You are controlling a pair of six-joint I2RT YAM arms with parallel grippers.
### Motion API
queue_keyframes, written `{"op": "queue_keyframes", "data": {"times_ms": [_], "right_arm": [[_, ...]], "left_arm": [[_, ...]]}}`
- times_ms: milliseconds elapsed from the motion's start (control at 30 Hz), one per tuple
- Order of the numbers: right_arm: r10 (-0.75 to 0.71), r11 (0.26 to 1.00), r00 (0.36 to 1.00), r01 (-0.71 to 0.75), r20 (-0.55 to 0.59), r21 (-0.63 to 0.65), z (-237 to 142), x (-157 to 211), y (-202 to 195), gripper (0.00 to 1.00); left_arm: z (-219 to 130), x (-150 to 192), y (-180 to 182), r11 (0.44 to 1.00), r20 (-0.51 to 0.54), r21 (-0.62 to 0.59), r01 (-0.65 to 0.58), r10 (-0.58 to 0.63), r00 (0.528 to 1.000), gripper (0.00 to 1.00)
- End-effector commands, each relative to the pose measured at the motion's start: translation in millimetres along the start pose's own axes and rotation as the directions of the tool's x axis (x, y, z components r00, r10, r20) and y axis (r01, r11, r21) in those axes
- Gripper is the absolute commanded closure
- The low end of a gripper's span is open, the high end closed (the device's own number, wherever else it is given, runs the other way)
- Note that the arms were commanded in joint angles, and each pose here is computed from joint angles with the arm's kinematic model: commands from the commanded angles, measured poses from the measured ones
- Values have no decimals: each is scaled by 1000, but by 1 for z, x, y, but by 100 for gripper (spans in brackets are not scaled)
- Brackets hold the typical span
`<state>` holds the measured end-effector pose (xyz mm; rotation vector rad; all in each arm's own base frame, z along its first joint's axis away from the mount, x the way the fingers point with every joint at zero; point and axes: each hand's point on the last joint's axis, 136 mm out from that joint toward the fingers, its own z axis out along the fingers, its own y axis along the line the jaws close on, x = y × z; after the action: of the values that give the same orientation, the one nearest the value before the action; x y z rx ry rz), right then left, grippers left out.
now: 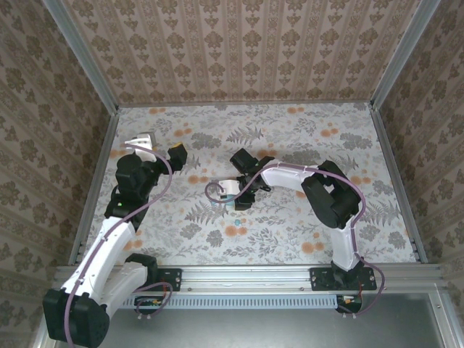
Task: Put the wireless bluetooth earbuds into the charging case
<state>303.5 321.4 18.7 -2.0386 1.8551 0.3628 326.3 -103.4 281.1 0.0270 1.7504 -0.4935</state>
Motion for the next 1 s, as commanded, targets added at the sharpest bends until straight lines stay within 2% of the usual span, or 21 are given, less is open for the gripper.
{"op": "queue_keyframes", "data": {"times_ms": [0, 167, 233, 333, 400, 500, 600, 700, 833, 900, 967], "right_arm": [[13, 1000, 1000, -13, 17, -2, 5, -6, -1, 52], [70, 997, 993, -72, 94, 13, -12, -21, -1, 65], [122, 992, 980, -127, 159, 24, -28, -31, -3, 66], [234, 970, 919, -242, 318, -14, -69, -49, -6, 67], [313, 946, 857, -319, 410, -55, -102, -56, -8, 68], [357, 933, 778, -322, 517, -160, -143, -62, 4, 68], [372, 928, 717, -310, 589, -208, -178, -62, 12, 69], [351, 935, 683, -292, 641, -201, -210, -63, 17, 70], [263, 960, 680, -255, 684, -117, -239, -67, 23, 70], [202, 973, 679, -223, 706, -64, -251, -70, 28, 69], [162, 978, 677, -208, 718, -25, -258, -72, 29, 69]], "left_arm": [[-4, -1, 0, 1000, 5, 8, 21, -21, 1000, 3], [-2, -1, -4, 999, 2, 29, 13, -13, 1000, 4], [-2, -3, -8, 999, 5, 54, 1, -1, 1000, 4], [-2, -8, -20, 993, 29, 116, -29, 26, 999, 6], [-2, -12, -32, 981, 49, 185, -57, 49, 998, 7], [-3, -18, -60, 934, 87, 339, -111, 87, 992, 10], [-7, -20, -95, 834, 111, 524, -170, 131, 985, 14], [-19, -13, -135, 667, 137, 705, -241, 206, 969, 18], [-32, -1, -164, 497, 109, 834, -240, 277, 955, 18], [-44, 14, -182, 385, 75, 899, -211, 338, 938, 18], [-55, 25, -195, 302, 72, 932, -201, 389, 918, 16]]}}
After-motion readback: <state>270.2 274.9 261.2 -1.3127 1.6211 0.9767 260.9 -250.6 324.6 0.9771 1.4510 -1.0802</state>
